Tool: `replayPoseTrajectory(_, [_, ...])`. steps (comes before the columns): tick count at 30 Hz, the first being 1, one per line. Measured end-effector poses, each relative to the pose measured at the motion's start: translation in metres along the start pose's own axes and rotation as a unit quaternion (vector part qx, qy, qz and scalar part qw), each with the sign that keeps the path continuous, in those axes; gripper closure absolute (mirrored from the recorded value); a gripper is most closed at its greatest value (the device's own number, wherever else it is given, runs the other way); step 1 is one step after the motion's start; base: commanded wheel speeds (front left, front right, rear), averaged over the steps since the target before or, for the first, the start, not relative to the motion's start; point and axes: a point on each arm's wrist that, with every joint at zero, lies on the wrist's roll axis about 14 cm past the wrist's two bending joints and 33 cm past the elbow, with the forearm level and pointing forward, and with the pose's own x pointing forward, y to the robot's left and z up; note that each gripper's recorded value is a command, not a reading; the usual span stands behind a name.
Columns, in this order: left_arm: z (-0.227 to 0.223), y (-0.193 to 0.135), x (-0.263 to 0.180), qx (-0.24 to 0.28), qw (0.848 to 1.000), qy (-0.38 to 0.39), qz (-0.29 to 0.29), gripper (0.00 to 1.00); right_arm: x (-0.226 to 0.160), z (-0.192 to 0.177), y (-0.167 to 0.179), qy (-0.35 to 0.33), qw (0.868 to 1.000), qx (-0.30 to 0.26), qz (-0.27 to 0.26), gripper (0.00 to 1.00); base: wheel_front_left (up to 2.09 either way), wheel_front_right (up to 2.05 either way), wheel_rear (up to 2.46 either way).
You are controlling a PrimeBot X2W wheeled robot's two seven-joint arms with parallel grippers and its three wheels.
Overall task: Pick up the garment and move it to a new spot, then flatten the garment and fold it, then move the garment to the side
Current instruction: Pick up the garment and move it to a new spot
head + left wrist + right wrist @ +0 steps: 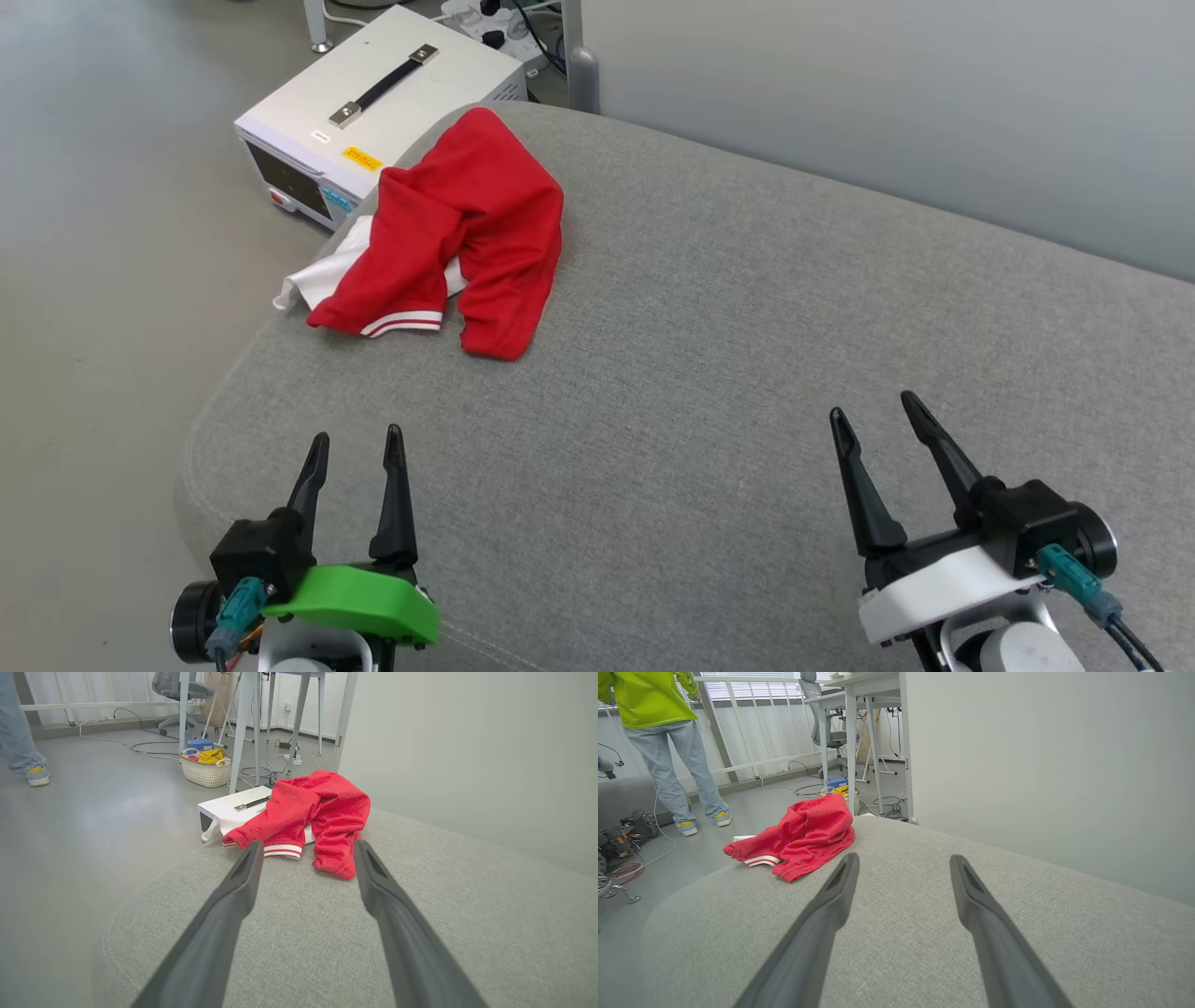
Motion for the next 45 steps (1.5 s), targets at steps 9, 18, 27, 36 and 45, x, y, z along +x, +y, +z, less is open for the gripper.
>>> replayPoseTrajectory(9, [-0.029,-0.011,0.051,0.021,0.998,0.047,-0.037,0.00,0.005,-0.015,-0.035,0.011,1.000,-0.018,-0.017,0.00,0.00,0.00,0.00])
replayPoseTrajectory(18, [-0.036,0.003,0.153,0.109,0.984,0.120,-0.069,0.00,0.004,-0.039,-0.078,0.031,0.998,-0.025,-0.048,0.00,0.00,0.00,0.00])
replayPoseTrajectory(27, [-0.100,0.002,0.197,0.163,0.933,0.307,-0.098,0.00,-0.005,-0.070,-0.115,0.058,0.994,-0.017,-0.089,0.00,0.00,0.00,0.00])
replayPoseTrajectory(36, [-0.153,0.019,0.211,0.196,0.903,0.373,-0.082,0.00,-0.024,-0.101,-0.137,0.099,0.988,-0.010,-0.121,0.00,0.00,0.00,0.00])
replayPoseTrajectory(45, [-0.156,0.023,0.216,0.205,0.908,0.357,-0.081,1.00,-0.026,-0.102,-0.141,0.103,0.986,-0.015,-0.127,0.00,0.00,0.00,0.00])
